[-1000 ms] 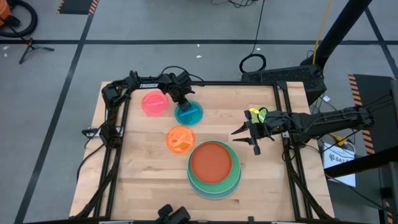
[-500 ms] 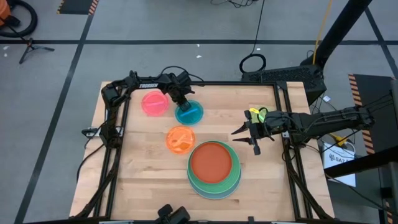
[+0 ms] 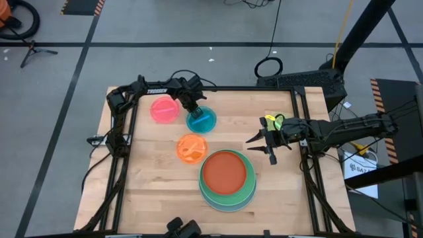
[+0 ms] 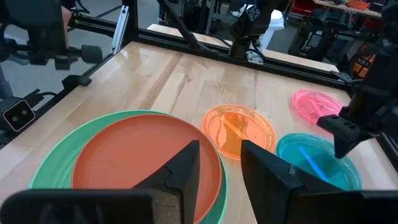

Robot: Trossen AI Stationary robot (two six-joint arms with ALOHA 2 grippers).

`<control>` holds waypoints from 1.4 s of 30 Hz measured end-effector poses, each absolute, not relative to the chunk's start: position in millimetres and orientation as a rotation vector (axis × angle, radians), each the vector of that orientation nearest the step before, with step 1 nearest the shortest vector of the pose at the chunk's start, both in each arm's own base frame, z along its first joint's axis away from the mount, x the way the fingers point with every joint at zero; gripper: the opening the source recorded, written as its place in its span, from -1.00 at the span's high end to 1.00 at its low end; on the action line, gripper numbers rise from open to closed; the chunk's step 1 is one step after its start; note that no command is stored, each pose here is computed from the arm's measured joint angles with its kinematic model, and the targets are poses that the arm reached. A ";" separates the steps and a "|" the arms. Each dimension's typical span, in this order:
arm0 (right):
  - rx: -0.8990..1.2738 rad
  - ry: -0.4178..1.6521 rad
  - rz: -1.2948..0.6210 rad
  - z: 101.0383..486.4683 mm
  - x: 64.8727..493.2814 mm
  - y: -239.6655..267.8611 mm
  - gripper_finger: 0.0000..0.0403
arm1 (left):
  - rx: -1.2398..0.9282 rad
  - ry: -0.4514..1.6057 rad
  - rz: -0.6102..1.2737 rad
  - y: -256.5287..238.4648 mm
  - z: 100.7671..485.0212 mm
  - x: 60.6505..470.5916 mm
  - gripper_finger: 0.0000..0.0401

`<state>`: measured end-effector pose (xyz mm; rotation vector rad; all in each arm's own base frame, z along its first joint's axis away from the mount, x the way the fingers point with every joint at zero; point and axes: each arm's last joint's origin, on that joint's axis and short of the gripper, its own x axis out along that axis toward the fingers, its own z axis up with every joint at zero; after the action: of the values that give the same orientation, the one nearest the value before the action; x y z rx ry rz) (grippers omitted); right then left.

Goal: Stack plastic plates
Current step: Stack the blue plate on top of the dark orange plate

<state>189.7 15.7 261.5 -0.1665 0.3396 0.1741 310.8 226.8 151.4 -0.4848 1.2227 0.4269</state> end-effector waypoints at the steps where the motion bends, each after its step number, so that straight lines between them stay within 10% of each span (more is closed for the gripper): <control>1: -0.166 0.340 0.174 261.5 189.7 15.7 0.46 | -0.483 1.216 0.428 226.2 155.5 309.9 0.97; 21: -0.166 0.340 0.174 261.5 189.6 15.7 0.46 | -0.377 0.882 0.377 173.4 282.7 291.9 0.98; 42: -0.155 0.342 0.172 261.4 189.6 15.6 0.46 | -0.236 0.822 0.131 9.9 296.9 340.6 0.98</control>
<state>189.6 15.6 261.4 -0.1551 0.3423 0.1719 340.6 9.9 296.9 -0.2365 0.8218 0.1308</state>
